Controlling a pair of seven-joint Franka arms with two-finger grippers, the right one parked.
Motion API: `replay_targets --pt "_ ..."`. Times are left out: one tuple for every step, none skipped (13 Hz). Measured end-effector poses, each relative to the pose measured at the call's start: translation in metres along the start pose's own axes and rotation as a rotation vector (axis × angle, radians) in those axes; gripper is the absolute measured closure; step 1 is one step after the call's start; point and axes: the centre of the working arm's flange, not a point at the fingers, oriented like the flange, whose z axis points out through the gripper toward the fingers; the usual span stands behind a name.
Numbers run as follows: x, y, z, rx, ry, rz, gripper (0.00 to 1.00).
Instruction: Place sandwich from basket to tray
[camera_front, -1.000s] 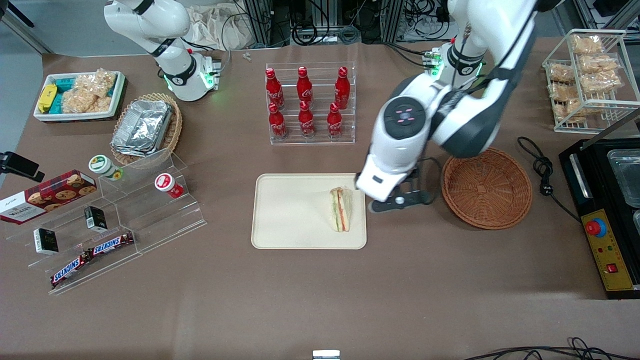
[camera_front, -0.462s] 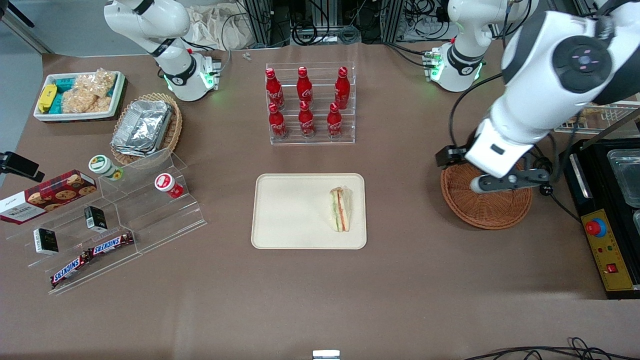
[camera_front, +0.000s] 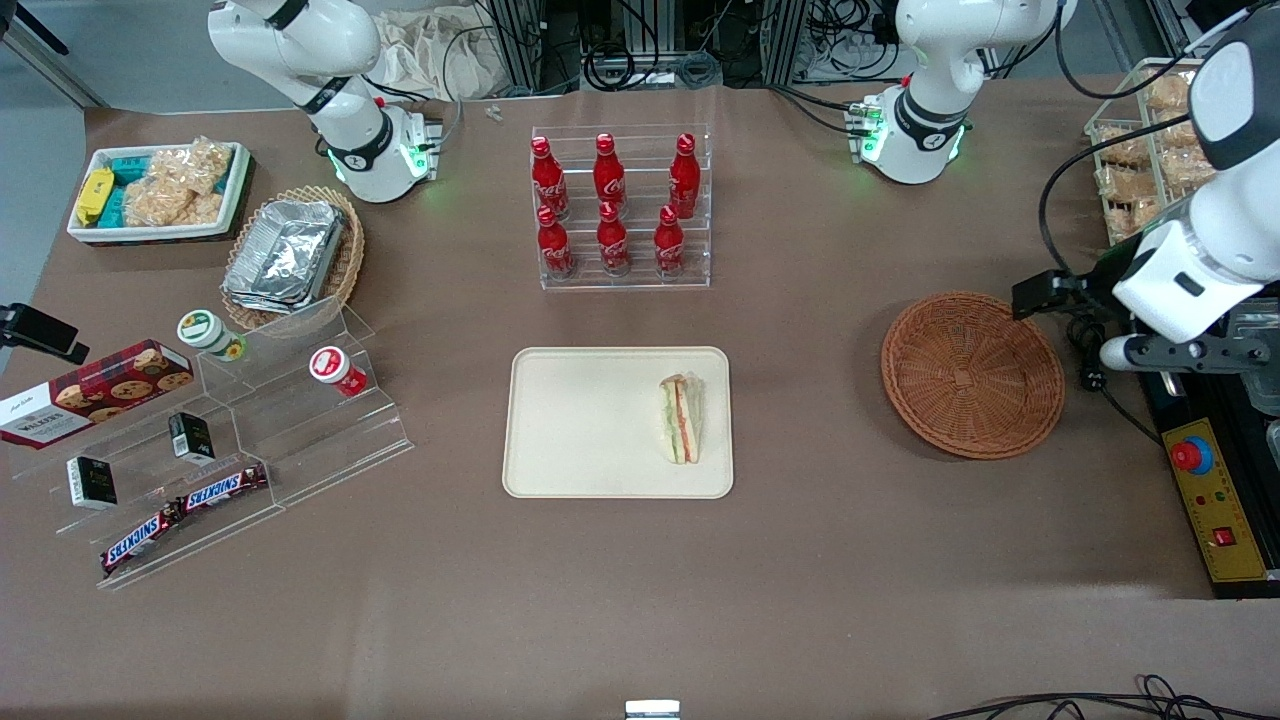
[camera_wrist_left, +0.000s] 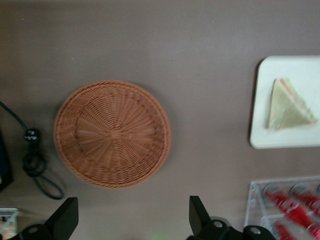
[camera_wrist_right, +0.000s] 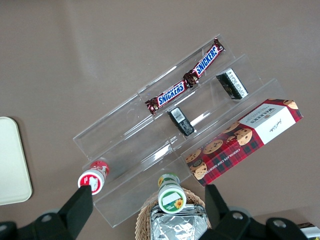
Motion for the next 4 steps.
replay_targets --pt "-0.0040 -0.0066 -0.0008 0.030 -0.008 0.032 0.00" --pt "-0.0054 -0.0098 -0.0017 0.059 -0.011 0.048 0.00" --pt "-0.0052 -0.0097 -0.0015 0.074 -0.012 0.054 0.00" --pt "-0.0044 -0.0078 -0.0011 0.081 -0.013 0.059 0.00"
